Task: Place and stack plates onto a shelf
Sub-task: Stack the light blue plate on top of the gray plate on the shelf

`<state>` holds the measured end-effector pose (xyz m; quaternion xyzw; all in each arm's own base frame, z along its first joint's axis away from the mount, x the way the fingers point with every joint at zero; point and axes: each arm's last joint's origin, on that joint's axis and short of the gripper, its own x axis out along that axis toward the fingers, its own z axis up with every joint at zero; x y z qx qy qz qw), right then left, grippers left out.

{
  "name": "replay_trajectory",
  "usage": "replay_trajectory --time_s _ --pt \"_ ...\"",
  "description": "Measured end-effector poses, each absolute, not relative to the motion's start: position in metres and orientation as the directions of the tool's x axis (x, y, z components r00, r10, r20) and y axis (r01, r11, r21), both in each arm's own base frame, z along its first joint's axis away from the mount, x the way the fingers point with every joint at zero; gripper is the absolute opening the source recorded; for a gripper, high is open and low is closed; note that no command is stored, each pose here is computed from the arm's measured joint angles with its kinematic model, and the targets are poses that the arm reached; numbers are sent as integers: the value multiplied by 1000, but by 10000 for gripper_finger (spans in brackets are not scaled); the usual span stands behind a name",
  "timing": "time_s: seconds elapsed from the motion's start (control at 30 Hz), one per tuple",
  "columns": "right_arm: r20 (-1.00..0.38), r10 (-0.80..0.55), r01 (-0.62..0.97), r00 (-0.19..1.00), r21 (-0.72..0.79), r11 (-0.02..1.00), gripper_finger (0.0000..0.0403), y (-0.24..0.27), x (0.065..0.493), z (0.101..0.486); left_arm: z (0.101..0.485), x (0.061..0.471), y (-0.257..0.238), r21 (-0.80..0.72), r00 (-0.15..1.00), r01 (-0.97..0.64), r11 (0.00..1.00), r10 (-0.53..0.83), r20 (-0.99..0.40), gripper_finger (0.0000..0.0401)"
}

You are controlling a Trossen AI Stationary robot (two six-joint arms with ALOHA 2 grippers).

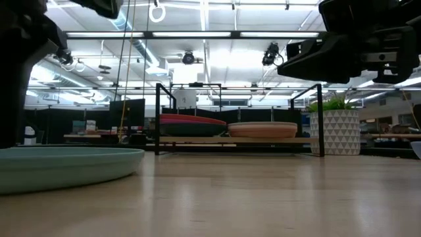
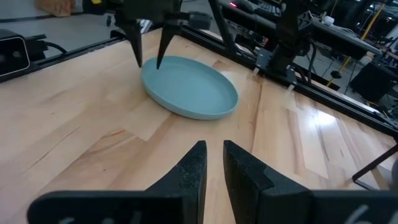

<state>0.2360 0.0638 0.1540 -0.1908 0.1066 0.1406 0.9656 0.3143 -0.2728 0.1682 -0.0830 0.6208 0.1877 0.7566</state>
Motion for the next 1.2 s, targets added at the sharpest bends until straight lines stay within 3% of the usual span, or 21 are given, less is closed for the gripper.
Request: replay_trajectory --time_s 0.7,1.2 --pt "-274 230 -317 934 -337 886 59 64 236 153 166 326 -268 40 171 -399 916 117 -978 136" --pt "-277 230 -319 933 -338 886 59 64 235 152 149 330 -251 18 80 -371 928 51 -996 32"
